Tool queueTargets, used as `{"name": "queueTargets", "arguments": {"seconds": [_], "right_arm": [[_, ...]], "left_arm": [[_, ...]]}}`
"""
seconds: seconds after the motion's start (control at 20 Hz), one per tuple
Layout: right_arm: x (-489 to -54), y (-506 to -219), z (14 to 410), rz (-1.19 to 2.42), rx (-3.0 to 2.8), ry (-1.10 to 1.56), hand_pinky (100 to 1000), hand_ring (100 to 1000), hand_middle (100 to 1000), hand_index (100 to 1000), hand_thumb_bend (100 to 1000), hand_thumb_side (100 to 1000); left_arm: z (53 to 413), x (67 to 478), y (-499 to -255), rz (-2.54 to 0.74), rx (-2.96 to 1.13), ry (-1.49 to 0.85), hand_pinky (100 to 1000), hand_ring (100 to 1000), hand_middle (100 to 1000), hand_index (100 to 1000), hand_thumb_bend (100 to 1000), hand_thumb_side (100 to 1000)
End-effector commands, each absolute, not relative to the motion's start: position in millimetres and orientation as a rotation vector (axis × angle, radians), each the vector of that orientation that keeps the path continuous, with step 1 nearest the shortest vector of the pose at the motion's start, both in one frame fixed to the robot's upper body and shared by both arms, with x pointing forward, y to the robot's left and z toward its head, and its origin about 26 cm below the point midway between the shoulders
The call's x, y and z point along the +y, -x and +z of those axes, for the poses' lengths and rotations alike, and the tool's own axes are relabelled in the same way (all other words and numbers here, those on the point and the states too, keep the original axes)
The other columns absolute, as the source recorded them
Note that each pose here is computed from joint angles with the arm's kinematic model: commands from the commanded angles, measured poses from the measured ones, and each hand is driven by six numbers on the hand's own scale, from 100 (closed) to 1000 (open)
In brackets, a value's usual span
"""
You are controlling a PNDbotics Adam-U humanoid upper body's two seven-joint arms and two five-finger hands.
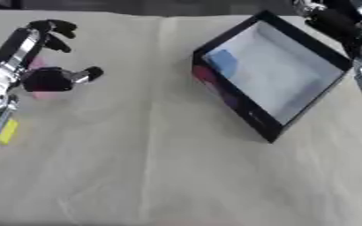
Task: Pick up the objects with one hand, pass them to the other hand, and then place them into the box on the other side of the table.
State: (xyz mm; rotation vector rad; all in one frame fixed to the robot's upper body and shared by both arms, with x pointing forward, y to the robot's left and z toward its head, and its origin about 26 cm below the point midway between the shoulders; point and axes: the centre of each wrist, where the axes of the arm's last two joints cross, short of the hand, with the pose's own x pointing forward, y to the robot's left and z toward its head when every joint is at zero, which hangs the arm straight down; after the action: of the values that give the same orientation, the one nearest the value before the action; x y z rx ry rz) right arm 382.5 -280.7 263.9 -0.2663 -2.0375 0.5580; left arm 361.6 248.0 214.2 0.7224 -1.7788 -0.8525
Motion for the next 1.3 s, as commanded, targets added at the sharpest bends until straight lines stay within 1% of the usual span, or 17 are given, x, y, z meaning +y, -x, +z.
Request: {"name": "queueTargets", "arguments": {"seconds": [0.05,0.25,0.5,0.75,1.0,1.3], "right_arm": [[-291,-375,282,0.554,-2.080,0.293,891,848,923,921,100,549],[-295,-374,283,0.535,-2.082,0.294,891,849,926,925,100,550],[-301,-371,286,0.517,-2.087,0.302,892,849,927,934,100,559],[-304,-369,286,0.510,-2.082,0.311,891,847,924,931,100,564],[-305,-369,284,0.512,-2.077,0.320,891,845,923,930,100,568],[-308,-368,283,0.506,-2.075,0.327,891,843,921,929,100,569]], "left_arm": [[232,268,-357,-0.878,-1.758,-0.801,780,659,716,842,671,353],[240,286,-349,-0.971,-1.706,-0.790,785,674,721,845,714,381],[245,305,-334,-1.146,-1.619,-0.705,791,703,729,850,723,415],[258,320,-320,-1.244,-1.563,-0.718,793,716,733,850,726,417],[268,335,-313,-1.296,-1.514,-0.727,803,736,739,849,737,426],[275,353,-314,-1.390,-1.437,-0.757,821,773,755,851,792,406]]}}
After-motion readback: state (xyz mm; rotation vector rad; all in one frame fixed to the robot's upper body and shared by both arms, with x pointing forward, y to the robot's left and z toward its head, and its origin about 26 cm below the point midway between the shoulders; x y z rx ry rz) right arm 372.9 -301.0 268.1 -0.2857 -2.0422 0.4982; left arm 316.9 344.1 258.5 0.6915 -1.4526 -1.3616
